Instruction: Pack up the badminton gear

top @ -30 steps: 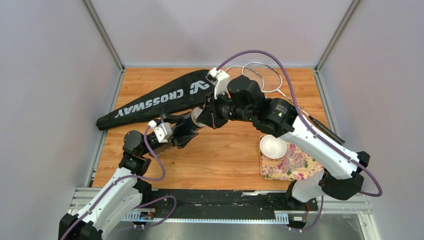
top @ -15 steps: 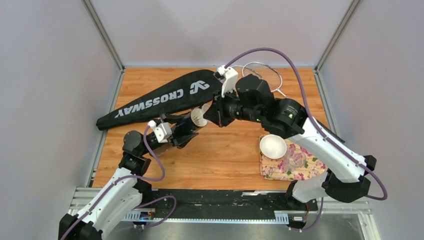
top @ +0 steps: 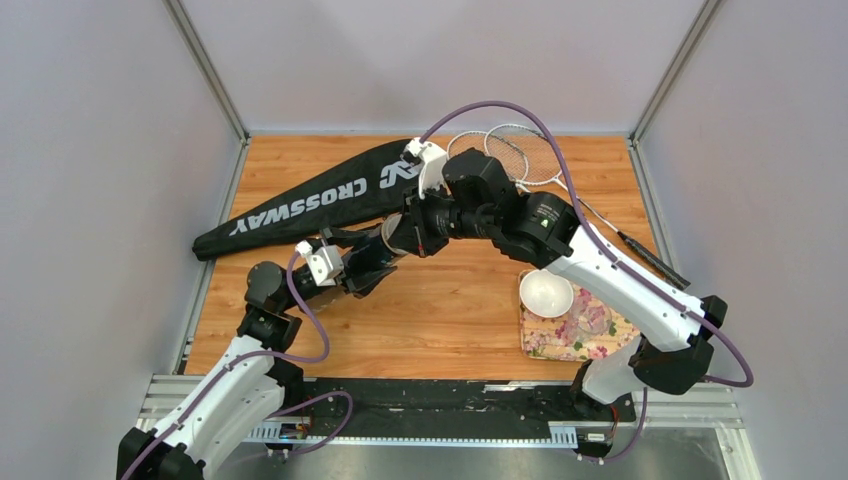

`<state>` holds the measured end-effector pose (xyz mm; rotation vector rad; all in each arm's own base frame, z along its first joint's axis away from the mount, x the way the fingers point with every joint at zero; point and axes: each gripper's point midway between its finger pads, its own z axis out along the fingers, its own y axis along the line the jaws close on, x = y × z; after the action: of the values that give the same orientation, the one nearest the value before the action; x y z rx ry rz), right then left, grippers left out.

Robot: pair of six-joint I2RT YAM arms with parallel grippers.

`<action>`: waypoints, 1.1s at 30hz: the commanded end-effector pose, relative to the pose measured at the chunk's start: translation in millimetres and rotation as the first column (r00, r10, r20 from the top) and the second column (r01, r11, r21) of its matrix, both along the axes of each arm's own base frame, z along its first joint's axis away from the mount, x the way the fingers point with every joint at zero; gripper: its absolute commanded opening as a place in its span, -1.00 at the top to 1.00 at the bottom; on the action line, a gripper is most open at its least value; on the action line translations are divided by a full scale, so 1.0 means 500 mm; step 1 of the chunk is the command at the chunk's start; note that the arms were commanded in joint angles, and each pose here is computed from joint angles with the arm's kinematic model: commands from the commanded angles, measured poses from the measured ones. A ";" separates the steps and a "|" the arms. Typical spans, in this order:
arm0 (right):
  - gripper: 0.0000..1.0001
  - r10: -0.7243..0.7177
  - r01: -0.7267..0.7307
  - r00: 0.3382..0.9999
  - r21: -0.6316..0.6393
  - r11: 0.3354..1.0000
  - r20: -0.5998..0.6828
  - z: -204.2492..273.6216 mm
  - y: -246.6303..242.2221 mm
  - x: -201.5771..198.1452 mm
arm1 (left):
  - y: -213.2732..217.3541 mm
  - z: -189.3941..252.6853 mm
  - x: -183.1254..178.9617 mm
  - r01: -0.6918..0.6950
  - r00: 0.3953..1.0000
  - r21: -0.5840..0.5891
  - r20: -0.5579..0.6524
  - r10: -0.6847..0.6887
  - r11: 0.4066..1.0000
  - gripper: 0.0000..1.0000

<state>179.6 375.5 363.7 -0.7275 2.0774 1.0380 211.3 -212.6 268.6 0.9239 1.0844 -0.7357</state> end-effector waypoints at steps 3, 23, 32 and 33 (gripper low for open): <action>1.00 0.083 -0.078 0.995 0.086 0.993 -0.054 0.023 0.026 -0.026 | -0.008 -0.011 -0.014 0.034 0.995 -0.022 -0.094 -0.036 0.999 0.91; 1.00 0.055 -0.029 0.991 0.211 0.977 -0.119 0.049 -0.019 -0.013 | -0.012 -0.009 -0.023 0.060 0.994 -0.028 -0.089 -0.063 0.998 0.91; 1.00 0.071 -0.041 0.990 0.228 0.973 -0.121 0.046 -0.006 -0.011 | -0.012 -0.009 -0.023 0.060 0.994 -0.027 -0.086 -0.062 0.998 0.91; 1.00 0.075 -0.044 0.990 0.232 0.972 -0.123 0.047 -0.002 -0.010 | -0.012 -0.010 -0.021 0.058 0.994 -0.026 -0.089 -0.061 0.998 0.91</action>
<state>175.7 368.5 369.0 -0.6184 2.0792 1.3035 206.4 -214.0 270.6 0.9302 1.0757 -0.7600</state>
